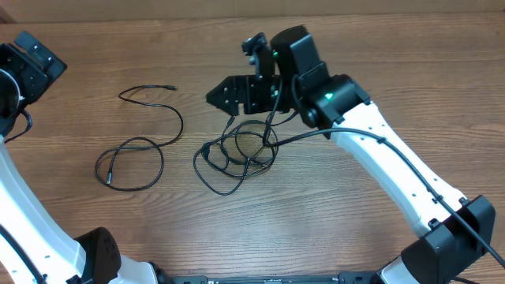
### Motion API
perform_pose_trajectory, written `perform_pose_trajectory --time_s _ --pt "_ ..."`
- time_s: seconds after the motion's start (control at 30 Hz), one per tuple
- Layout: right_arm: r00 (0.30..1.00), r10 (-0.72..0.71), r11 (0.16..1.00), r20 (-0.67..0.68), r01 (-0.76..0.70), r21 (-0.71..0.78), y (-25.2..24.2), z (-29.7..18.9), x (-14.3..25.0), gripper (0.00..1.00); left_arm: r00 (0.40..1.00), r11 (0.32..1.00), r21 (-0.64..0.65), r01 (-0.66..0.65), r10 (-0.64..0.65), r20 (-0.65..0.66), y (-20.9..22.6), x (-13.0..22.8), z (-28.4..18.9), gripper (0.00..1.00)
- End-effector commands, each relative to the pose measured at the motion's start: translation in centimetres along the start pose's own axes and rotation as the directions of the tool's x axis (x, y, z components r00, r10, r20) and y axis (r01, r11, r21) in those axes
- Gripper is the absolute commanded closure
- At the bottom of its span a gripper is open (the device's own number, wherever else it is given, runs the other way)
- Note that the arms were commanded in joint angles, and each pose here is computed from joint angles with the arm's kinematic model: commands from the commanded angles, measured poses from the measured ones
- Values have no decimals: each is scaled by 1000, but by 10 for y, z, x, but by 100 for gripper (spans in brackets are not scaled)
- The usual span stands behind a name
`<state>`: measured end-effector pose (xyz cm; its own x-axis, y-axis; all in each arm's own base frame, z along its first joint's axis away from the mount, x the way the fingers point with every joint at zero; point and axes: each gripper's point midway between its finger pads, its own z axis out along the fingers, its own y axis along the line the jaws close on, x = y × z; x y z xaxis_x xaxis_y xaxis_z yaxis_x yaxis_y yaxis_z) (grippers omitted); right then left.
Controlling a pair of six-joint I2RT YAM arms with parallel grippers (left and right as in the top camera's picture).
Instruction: Untangle cables
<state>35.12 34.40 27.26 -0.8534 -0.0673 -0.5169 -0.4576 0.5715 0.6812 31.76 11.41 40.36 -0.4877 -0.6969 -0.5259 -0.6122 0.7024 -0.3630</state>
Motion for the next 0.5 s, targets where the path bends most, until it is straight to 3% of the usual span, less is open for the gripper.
perform_pose_trajectory --time_s 0.0,0.1,0.47 --pt "999 -24 999 47 23 24 2 -1 -13 12 998 999 9 -36 36 -56 -5 9 12 0" --pt "999 -18 999 39 17 28 1 -1 -11 0 990 998 -12 -62 60 -126 -5 19 35 0" --pt "997 55 994 -56 -50 92 -15 -2 15 0 943 996 -72 -57 30 -331 -22 41 174 2"
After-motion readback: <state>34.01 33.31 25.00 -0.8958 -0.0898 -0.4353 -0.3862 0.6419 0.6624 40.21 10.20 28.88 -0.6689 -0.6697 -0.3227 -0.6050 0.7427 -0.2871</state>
